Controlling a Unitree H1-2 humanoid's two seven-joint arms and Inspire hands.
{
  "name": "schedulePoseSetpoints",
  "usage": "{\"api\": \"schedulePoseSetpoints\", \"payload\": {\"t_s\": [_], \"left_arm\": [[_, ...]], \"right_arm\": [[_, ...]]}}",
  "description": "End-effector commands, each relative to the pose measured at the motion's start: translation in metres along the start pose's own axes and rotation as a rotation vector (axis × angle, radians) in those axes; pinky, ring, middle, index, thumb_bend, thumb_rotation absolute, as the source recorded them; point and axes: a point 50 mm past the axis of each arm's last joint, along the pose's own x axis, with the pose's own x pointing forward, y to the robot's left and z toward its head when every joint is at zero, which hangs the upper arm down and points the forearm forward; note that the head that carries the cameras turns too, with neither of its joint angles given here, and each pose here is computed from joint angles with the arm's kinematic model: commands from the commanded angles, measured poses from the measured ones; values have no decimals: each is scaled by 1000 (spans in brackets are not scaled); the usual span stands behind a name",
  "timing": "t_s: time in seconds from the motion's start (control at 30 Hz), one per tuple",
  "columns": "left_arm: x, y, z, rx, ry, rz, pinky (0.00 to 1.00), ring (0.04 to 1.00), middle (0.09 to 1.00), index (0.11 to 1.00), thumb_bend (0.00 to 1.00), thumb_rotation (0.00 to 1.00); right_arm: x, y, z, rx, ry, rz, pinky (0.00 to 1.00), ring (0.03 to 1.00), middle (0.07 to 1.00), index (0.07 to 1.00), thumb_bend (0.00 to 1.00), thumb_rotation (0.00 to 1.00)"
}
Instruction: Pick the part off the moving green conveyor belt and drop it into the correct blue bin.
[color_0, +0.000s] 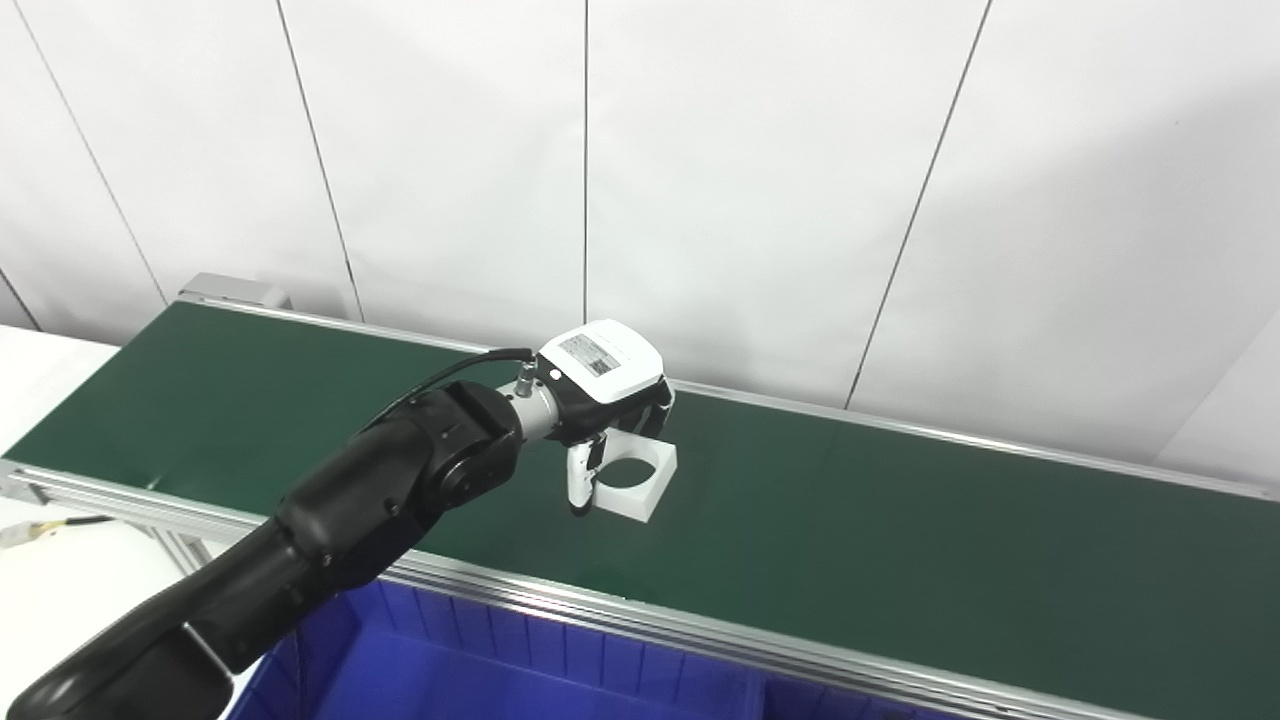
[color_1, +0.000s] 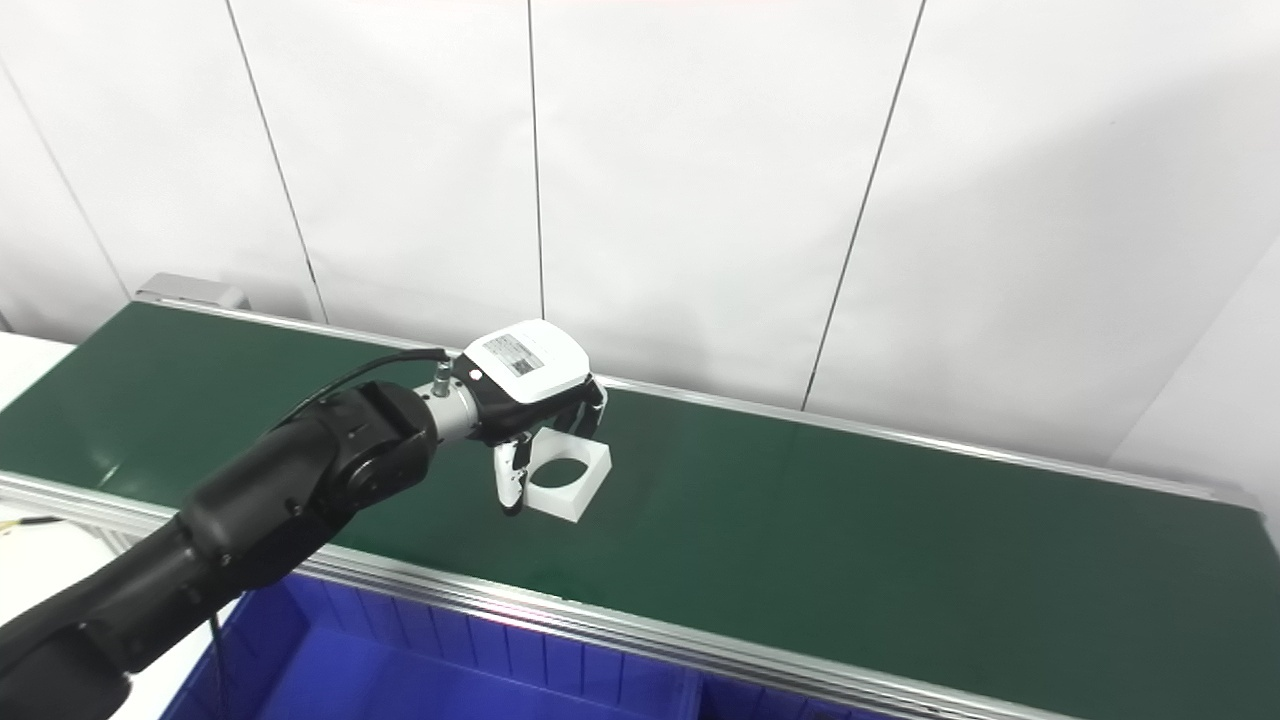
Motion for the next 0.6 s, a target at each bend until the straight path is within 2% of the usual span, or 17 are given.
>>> {"api": "schedulePoseSetpoints", "payload": {"t_s": [0.0, 0.13, 0.17, 0.23, 0.27, 0.3, 0.33, 0.4, 0.57], "left_arm": [[-11, 22, -5, 27, -23, 62, 243, 317, 477, 493, 526, 0], [-24, 23, 4, 8, -52, 44, 265, 343, 478, 493, 526, 0], [-27, 23, 6, 7, -56, 39, 322, 418, 476, 507, 524, 0], [-34, 21, 12, 4, -65, 28, 392, 500, 487, 503, 524, 0], [-37, 21, 15, 6, -67, 23, 413, 512, 493, 497, 524, 0], [-40, 21, 17, 6, -69, 18, 415, 513, 494, 496, 524, 0], [-42, 20, 20, 0, -74, 7, 420, 519, 558, 495, 522, 33], [-46, 19, 24, -8, -81, -7, 422, 520, 599, 495, 522, 52], [-53, 1, 38, -36, -93, -48, 386, 472, 579, 495, 521, 55]], "right_arm": [[3, -3, 15, 4, -98, -3, 903, 891, 877, 893, 791, 1000], [2, -6, 21, 0, -118, -5, 908, 893, 874, 890, 793, 1000], [2, -7, 22, -4, -121, -7, 899, 887, 870, 886, 801, 996], [2, -9, 25, -13, -133, -11, 883, 875, 862, 880, 819, 987], [2, -10, 27, -12, -139, -11, 878, 869, 855, 874, 828, 976], [3, -10, 28, -11, -146, -12, 877, 868, 854, 873, 830, 974], [4, -11, 29, -14, -150, -12, 872, 865, 851, 869, 832, 968], [4, -12, 31, -17, -158, -12, 857, 858, 847, 865, 828, 964], [6, -12, 35, -10, -171, -6, 851, 853, 848, 861, 808, 950]]}}
